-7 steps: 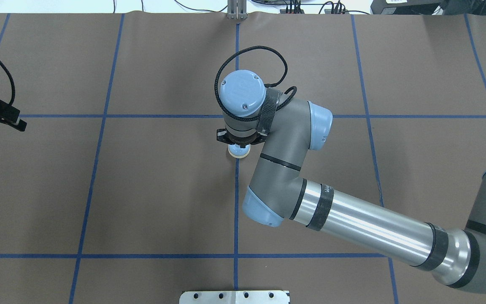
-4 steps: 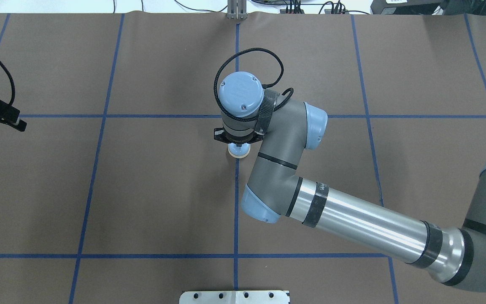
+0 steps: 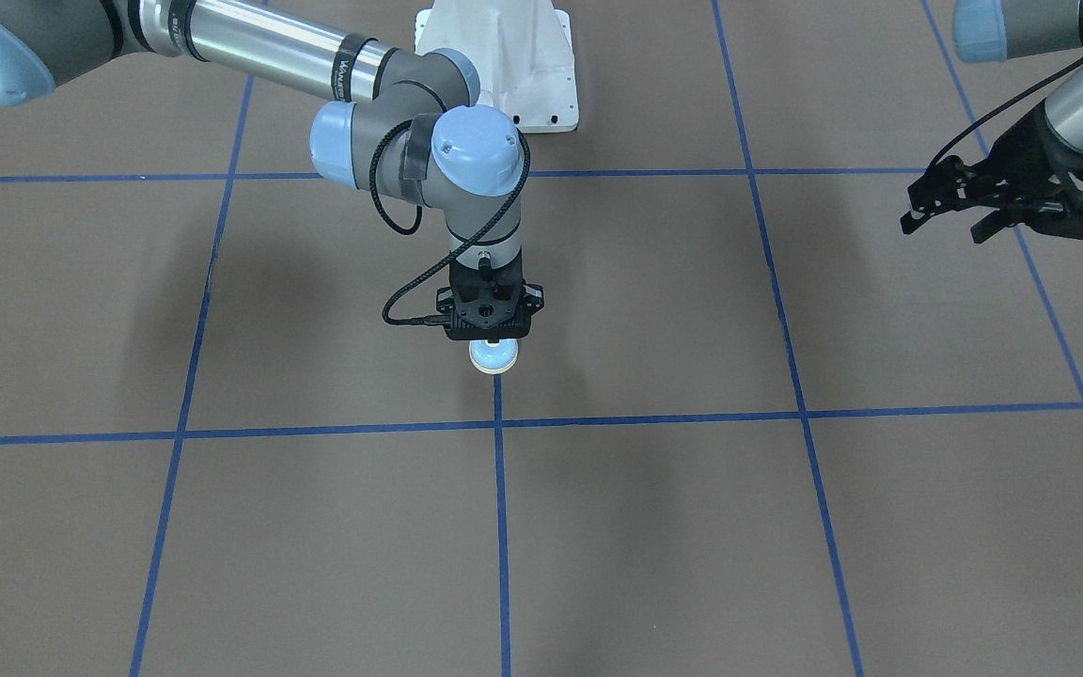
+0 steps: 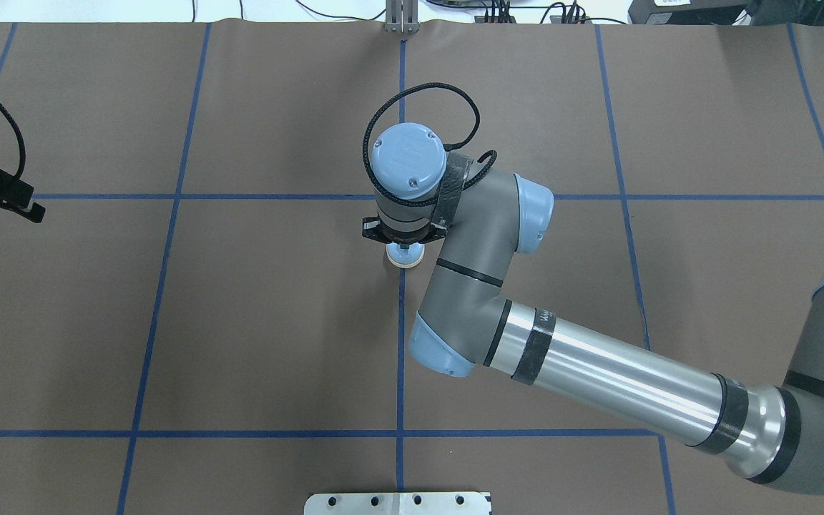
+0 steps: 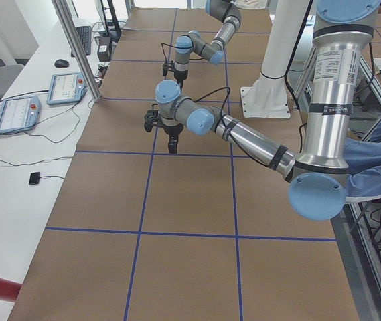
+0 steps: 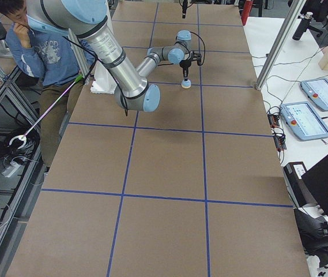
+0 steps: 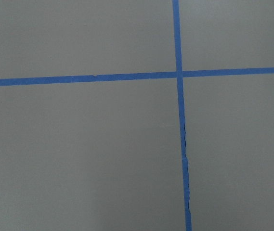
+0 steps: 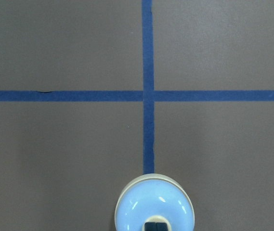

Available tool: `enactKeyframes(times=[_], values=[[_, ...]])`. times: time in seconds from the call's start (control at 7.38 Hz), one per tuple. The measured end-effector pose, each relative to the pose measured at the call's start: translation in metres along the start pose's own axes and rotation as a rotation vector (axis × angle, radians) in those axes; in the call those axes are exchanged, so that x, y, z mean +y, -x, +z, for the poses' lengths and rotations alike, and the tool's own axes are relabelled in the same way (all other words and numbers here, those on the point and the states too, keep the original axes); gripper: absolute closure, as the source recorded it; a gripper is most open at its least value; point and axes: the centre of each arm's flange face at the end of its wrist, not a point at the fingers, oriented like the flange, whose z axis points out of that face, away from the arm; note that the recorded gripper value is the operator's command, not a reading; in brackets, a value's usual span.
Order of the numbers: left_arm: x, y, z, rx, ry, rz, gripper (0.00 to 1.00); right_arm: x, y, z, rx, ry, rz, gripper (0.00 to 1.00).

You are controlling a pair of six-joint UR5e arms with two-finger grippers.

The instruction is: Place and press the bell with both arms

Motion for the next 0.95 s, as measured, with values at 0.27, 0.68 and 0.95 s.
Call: enactKeyframes(times=[0.27,0.68,0.95], values=[[0.001,-0.001,-0.001,0.002,-0.001,0.001,0.03,-0.008,0.004,-0.018,-0.034,0.027,0.009,1.0],[0.0,-0.001,-0.002,0.001,-0.003,0.01,0.03,-0.013,-0.053,-0.062,-0.047,0.023,0.044,1.0],[0.001,0.011,-0.002,-0.008,-0.001,0.059,0.03,-0.012,-0.149,-0.093,-0.049,-0.009,0.077,1.0]])
